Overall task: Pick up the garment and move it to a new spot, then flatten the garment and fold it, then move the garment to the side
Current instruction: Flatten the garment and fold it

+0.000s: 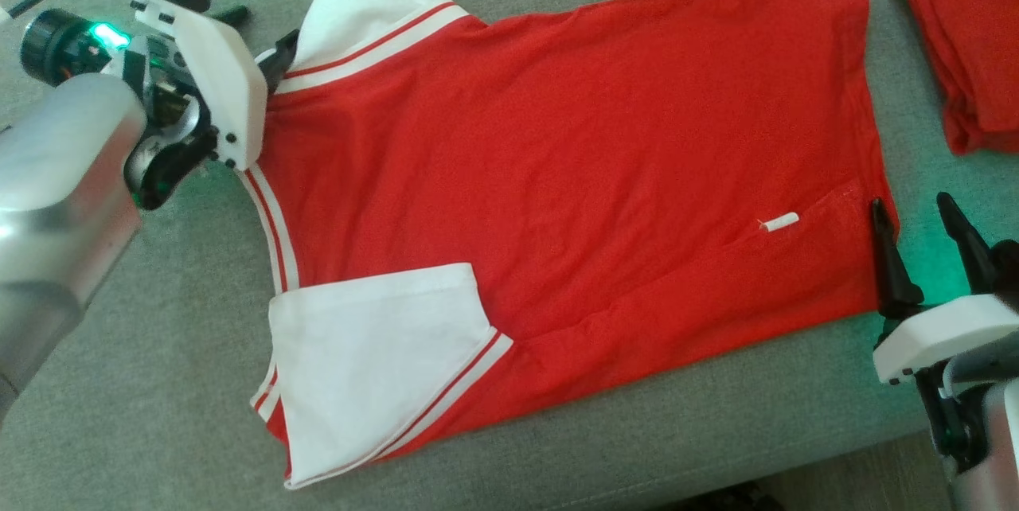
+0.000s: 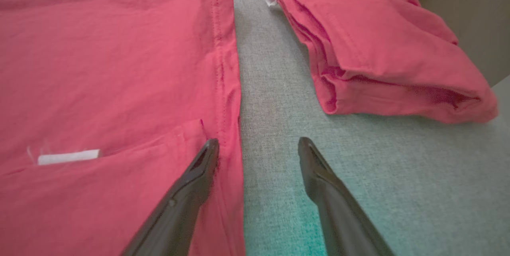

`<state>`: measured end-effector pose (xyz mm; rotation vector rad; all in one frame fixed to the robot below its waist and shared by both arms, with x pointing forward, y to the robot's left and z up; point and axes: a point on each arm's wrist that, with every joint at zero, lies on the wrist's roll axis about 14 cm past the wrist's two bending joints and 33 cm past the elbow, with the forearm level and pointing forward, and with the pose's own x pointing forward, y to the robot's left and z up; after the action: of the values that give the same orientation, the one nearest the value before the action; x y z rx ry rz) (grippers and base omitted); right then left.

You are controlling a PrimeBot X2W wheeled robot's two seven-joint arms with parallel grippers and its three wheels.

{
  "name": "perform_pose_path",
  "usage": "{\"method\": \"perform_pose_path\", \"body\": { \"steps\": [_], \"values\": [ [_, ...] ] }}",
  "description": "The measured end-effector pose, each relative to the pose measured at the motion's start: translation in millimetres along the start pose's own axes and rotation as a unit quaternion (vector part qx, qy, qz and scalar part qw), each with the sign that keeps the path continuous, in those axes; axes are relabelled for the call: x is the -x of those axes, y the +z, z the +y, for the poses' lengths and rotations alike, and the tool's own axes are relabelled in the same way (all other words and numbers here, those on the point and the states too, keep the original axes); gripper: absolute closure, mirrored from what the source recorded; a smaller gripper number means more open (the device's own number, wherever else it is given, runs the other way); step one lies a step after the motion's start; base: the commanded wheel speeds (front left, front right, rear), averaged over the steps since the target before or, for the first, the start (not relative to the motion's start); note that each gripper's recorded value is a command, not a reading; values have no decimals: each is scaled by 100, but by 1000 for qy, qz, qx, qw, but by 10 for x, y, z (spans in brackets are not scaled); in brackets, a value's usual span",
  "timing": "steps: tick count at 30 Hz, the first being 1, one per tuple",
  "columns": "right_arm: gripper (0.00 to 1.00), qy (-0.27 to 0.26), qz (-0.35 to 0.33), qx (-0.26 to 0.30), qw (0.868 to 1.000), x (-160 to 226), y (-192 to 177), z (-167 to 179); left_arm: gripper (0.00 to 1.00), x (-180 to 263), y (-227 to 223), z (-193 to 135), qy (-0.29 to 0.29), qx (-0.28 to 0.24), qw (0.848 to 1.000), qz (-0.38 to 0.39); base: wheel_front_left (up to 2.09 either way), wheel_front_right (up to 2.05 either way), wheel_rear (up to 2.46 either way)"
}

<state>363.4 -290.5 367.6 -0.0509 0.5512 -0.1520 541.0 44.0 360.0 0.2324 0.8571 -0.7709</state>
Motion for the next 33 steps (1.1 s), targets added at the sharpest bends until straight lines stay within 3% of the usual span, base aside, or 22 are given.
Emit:
{"method": "perform_pose_path", "body": {
  "steps": [1, 13, 19, 24, 29, 32, 33],
  "values": [
    [0, 0, -1, 0, 1000, 1, -1, -3, 100, 0, -1, -46, -9, 1, 1000, 1, 0, 0, 0],
    [0, 2, -8, -11, 1000, -14, -8, 42, 100, 249, 312, -91, -13, -52, 991, -124, 0, 0, 0],
    [0, 12, -21, -9, 1000, -14, 74, 108, 100, 406, 293, -292, -30, -58, 985, -159, 0, 0, 0],
    [0, 13, -33, -11, 999, 39, 143, 109, 100, 566, 405, -554, -43, -104, 972, -205, 0, 0, 0],
    [0, 9, -29, -16, 999, 145, 77, 78, 100, 584, 87, -913, -58, -136, 970, -193, 0, 0, 0],
    [0, 8, -22, -19, 1000, 188, 12, 82, 100, 536, -192, -1069, -59, -119, 975, -177, 0, 0, 0],
    [0, 9, -22, -21, 999, 190, 13, 93, 21, 522, -264, -1124, -60, -107, 977, -176, 0, 0, 0]
  ]
}}
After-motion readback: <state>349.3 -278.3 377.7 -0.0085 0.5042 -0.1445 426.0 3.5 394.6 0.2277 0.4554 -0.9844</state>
